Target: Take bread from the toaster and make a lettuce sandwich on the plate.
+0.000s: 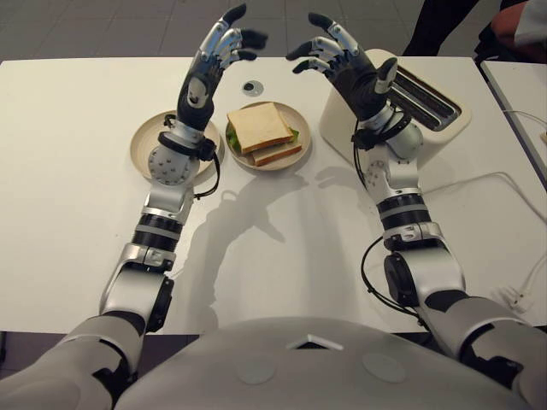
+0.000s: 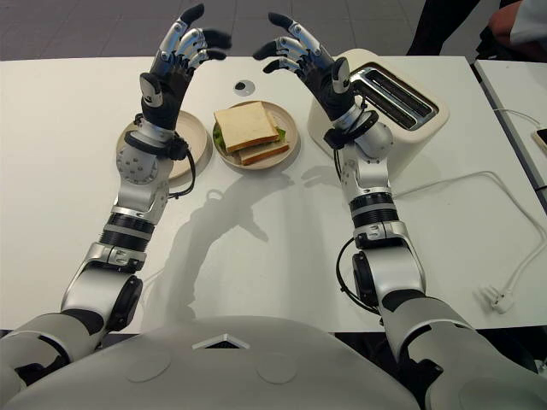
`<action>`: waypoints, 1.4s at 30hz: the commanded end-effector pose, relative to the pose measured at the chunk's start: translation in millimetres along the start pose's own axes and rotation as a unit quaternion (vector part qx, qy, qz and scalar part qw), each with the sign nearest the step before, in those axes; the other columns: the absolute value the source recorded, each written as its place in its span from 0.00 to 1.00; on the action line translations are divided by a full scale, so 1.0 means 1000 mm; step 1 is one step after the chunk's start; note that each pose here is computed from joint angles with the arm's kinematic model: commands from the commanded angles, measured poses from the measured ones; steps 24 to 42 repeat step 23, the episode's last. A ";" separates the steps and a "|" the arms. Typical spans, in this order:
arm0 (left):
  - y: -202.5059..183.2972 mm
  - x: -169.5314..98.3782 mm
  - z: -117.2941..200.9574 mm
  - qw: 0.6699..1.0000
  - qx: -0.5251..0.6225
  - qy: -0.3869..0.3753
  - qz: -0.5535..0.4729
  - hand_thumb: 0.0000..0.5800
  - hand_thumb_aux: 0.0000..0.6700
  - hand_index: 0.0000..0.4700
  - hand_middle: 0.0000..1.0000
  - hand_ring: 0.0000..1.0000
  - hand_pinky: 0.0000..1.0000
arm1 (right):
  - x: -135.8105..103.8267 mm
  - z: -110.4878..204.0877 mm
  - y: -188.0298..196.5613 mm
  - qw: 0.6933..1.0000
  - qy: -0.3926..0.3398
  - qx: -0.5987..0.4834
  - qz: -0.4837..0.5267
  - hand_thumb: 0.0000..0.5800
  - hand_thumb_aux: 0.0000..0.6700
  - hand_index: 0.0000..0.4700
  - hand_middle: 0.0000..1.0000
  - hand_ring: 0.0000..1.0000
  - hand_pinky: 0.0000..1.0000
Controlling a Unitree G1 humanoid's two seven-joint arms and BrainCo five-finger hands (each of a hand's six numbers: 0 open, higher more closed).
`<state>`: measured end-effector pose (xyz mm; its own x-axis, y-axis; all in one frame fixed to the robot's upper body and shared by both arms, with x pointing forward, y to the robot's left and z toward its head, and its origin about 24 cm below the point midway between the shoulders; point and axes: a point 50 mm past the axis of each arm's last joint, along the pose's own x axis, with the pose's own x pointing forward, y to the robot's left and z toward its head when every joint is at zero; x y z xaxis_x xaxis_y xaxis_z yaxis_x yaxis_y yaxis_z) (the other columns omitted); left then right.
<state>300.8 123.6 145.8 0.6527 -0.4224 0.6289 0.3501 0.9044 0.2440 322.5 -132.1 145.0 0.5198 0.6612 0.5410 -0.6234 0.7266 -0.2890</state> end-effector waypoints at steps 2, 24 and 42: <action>-0.016 -0.008 -0.013 0.999 -0.020 0.038 -0.016 0.00 0.00 0.00 0.00 0.00 0.00 | -0.012 -0.006 0.012 0.999 0.026 0.016 0.040 0.00 0.00 0.00 0.00 0.00 0.00; -0.032 -0.032 -0.008 0.992 -0.038 0.013 -0.116 0.00 0.00 0.00 0.00 0.00 0.00 | -0.014 -0.006 0.012 0.999 0.033 0.004 0.022 0.00 0.00 0.00 0.00 0.00 0.00; -0.032 -0.032 -0.008 0.992 -0.038 0.013 -0.116 0.00 0.00 0.00 0.00 0.00 0.00 | -0.014 -0.006 0.012 0.999 0.033 0.004 0.022 0.00 0.00 0.00 0.00 0.00 0.00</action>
